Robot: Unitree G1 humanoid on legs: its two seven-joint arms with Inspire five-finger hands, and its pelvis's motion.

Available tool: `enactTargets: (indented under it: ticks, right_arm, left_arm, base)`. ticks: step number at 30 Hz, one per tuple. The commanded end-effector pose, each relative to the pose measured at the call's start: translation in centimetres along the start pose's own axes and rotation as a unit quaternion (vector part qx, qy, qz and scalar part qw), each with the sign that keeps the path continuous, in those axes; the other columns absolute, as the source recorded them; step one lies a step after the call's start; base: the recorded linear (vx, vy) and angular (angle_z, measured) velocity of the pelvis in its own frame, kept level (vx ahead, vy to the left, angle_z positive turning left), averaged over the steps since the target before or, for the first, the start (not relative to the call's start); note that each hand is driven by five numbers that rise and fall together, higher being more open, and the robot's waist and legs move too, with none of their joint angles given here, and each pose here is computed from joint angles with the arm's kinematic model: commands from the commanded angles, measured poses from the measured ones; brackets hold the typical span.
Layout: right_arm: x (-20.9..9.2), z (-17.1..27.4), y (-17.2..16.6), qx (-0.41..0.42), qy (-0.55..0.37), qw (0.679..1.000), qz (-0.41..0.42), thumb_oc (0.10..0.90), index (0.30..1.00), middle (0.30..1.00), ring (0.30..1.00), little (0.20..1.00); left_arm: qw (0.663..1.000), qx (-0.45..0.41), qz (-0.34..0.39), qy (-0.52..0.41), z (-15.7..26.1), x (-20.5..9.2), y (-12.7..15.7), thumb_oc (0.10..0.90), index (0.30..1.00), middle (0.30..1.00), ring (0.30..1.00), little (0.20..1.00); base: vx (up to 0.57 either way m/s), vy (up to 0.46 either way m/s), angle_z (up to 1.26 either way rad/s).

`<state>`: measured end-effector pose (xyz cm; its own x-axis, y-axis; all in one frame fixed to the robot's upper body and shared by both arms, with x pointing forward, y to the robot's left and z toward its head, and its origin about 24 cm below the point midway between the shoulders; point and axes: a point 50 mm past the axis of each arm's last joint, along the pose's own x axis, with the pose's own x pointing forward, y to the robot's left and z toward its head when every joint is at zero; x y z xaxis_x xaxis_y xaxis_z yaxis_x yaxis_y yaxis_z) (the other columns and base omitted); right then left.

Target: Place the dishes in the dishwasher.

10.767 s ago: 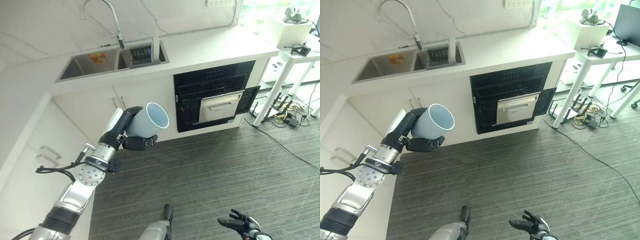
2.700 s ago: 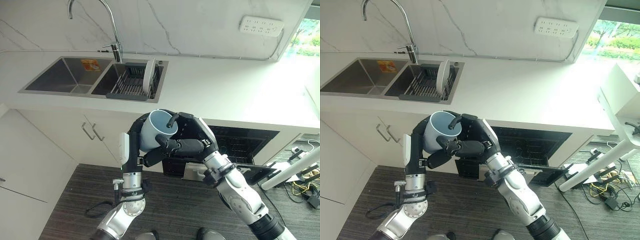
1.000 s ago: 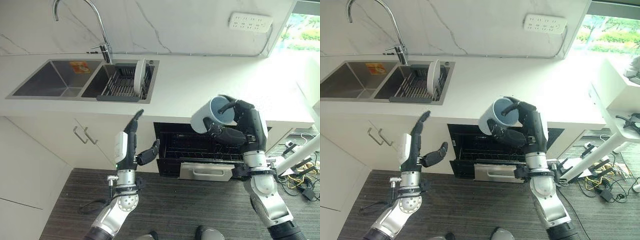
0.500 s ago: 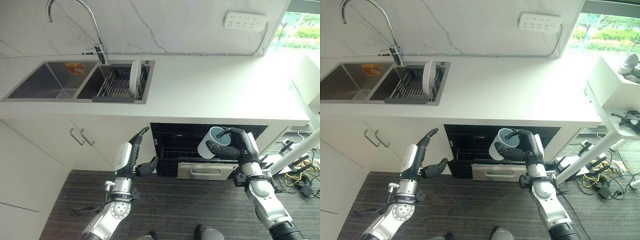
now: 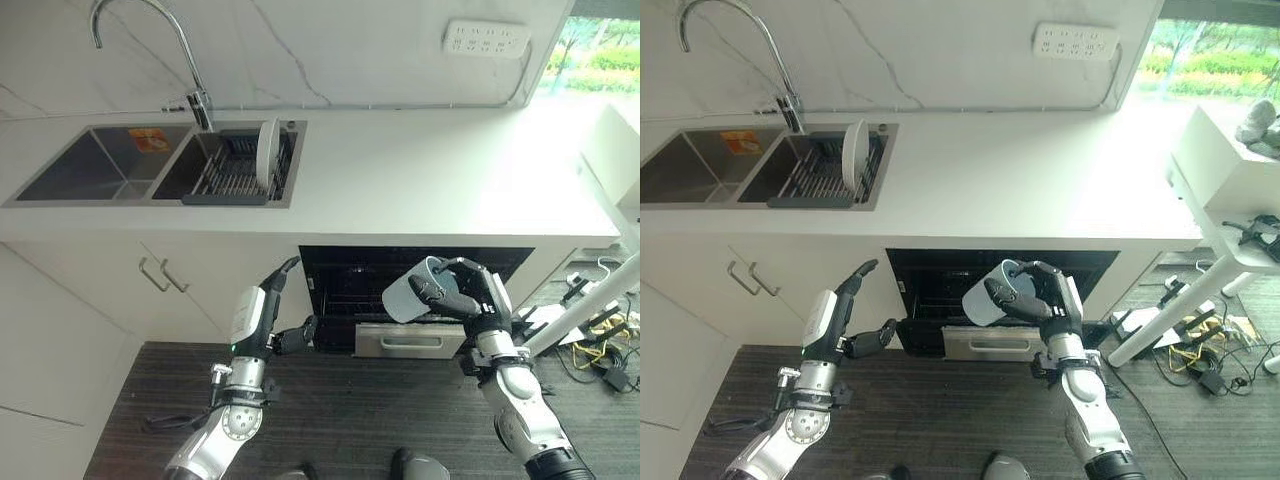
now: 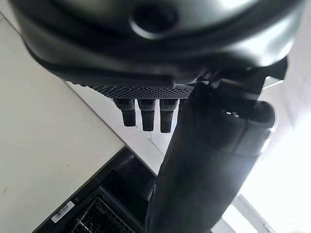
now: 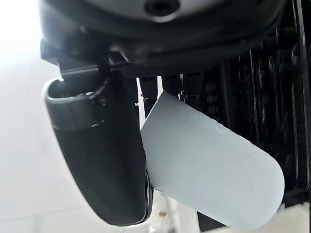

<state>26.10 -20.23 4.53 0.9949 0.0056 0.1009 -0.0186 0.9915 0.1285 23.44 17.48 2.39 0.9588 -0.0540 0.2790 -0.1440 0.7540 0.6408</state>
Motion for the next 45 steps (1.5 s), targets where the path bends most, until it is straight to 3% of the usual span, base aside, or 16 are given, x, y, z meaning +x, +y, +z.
enactTargets:
  ticks: [1, 18, 22, 25, 29, 36, 45]
  right_arm:
    - [2.1, 6.0, 0.6, 0.024, -0.166, 0.986, 0.021, 0.400, 0.300, 0.300, 0.300, 0.300]
    - [2.7, 6.7, -1.4, -0.034, -0.157, 0.985, -0.063, 0.400, 0.300, 0.300, 0.300, 0.300]
    - [4.0, 8.3, -3.1, -0.058, -0.168, 0.979, -0.096, 0.400, 0.300, 0.300, 0.300, 0.300]
    - [5.9, 11.5, -4.7, -0.090, -0.192, 0.971, -0.111, 0.400, 0.300, 0.300, 0.300, 0.300]
    - [7.0, 13.7, -5.3, -0.120, -0.209, 0.964, -0.109, 0.400, 0.300, 0.300, 0.300, 0.300]
    - [8.5, 16.4, -5.9, -0.158, -0.220, 0.957, -0.101, 0.400, 0.300, 0.300, 0.300, 0.300]
    - [10.1, 18.4, -5.8, -0.175, -0.221, 0.954, -0.102, 0.400, 0.300, 0.300, 0.300, 0.300]
  left_arm:
    - [0.989, -0.016, 0.072, -0.130, 4.0, 4.1, 2.5, 0.800, 0.900, 0.900, 0.900, 0.900]
    - [0.993, 0.011, 0.003, -0.115, 3.0, 3.0, 2.1, 0.800, 0.900, 0.900, 0.900, 0.900]
    - [0.989, 0.017, -0.053, -0.138, 3.5, 3.4, 1.8, 0.800, 0.900, 0.900, 0.900, 0.900]
    - [0.975, 0.042, -0.144, -0.165, 4.5, 4.5, 1.3, 0.800, 0.900, 0.900, 0.900, 0.900]
    - [0.964, 0.091, -0.178, -0.175, 4.7, 5.2, 0.7, 0.800, 0.900, 0.900, 0.900, 0.900]
    - [0.951, 0.175, -0.168, -0.193, 4.6, 7.0, 0.8, 0.800, 0.900, 0.900, 0.900, 0.900]
    - [0.927, 0.268, -0.097, -0.244, 5.4, 9.8, 2.2, 0.800, 0.900, 0.900, 0.900, 0.900]
  base:
    - [0.04, -0.053, -0.02]
    - [0.04, -0.043, -0.06]
    - [-0.03, -0.012, 0.01]
    - [-0.13, 0.036, 0.04]
    - [-0.03, 0.075, -0.02]
    - [-0.02, 0.062, -0.07]
    - [-0.03, -0.007, 0.01]
